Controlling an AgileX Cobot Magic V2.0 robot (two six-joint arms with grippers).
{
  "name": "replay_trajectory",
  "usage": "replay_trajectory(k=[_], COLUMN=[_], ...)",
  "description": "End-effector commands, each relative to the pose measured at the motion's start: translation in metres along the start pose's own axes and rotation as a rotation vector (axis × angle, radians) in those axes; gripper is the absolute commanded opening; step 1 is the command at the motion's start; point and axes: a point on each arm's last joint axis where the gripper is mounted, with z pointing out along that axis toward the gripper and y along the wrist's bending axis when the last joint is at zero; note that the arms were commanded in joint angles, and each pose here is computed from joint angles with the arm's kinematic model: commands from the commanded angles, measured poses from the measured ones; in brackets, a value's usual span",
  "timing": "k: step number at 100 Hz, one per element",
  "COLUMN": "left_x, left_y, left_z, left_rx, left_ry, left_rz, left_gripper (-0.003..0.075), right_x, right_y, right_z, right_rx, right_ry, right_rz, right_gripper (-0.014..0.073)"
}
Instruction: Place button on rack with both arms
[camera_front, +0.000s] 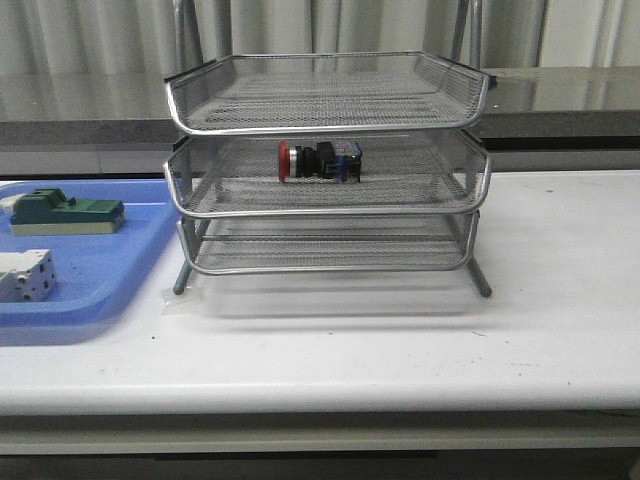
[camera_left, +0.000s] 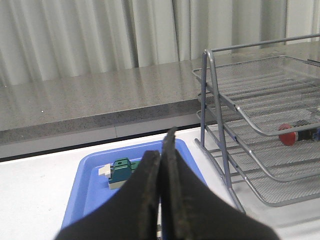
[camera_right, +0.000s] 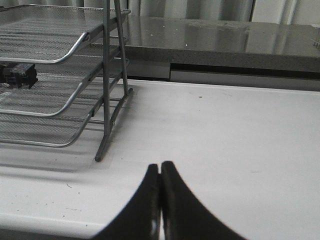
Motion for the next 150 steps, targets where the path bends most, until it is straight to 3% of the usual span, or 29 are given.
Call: replay_trajectory(k=[1,93,112,150], left_x=[-0.014,-0.014,-0.014,-0.002], left_y=[0.004,0.004,0.005,0.009], left_z=[-0.001,-0.001,-0.001,-0.002], left_rx=[-0.041,-0.041,-0.054,-0.102], left_ry=[-0.081,-0.081,-0.073,-0.11], left_rz=[-0.021,-0.018,0.042,0.007], left_gripper=[-0.002,-0.002,-0.002,-0.002], right_x=[-0.008,-0.008,-0.008,-0.008], right_y=[0.0,0.0,0.0,0.0], right_z=[-0.002,-0.002,-0.002,-0.002], right_rx=[0.005,0.005,0.005,0.005], right_ry=[-0.105,-0.105,-0.105,-0.105], right_rz=[-0.008,-0.008,-0.008,-0.008], right_gripper=[-0.0057,-0.0057,-0.0057,-0.0057])
